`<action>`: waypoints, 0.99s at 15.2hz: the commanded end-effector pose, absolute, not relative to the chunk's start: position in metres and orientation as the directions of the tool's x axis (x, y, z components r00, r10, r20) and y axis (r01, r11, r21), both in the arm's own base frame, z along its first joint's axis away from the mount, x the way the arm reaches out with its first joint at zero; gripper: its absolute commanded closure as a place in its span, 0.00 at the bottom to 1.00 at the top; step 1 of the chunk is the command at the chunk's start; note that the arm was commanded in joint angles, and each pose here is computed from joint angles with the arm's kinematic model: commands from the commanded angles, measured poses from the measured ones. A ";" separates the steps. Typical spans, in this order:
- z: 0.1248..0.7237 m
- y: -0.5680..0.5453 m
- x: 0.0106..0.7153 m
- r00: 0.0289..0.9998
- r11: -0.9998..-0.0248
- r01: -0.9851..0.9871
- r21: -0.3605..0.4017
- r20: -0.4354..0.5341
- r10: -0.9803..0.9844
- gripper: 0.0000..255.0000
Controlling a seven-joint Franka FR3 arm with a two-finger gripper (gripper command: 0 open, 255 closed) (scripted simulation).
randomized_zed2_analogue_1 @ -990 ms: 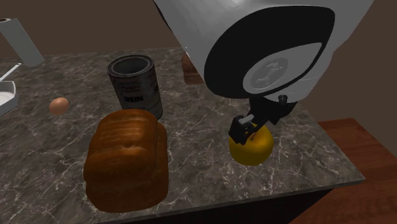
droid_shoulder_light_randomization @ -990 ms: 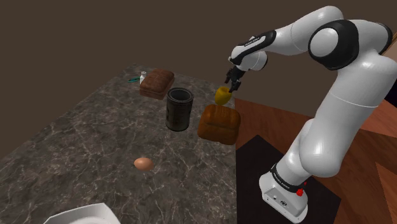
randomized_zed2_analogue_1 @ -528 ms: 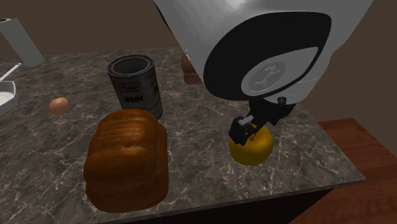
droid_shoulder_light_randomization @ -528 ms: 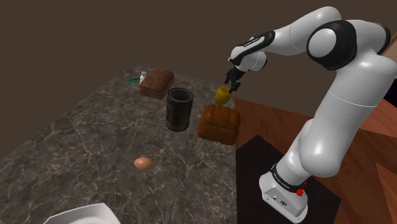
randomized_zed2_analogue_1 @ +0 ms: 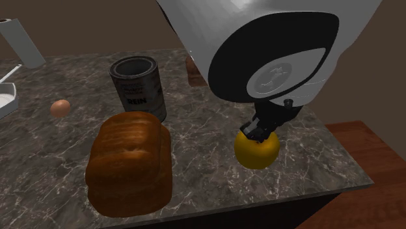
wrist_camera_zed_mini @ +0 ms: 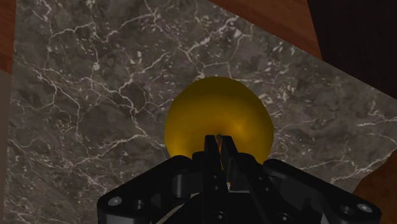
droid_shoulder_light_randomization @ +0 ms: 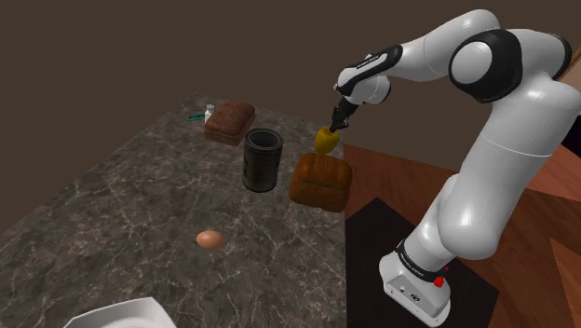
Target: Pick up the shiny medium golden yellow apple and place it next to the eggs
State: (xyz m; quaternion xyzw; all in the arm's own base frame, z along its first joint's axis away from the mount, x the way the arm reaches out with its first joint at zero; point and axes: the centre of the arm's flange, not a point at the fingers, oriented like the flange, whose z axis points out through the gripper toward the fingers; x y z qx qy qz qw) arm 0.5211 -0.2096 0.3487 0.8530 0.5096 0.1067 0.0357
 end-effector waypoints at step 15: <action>0.417 -0.209 0.521 0.458 -0.478 0.862 0.170 0.146 0.877 1.00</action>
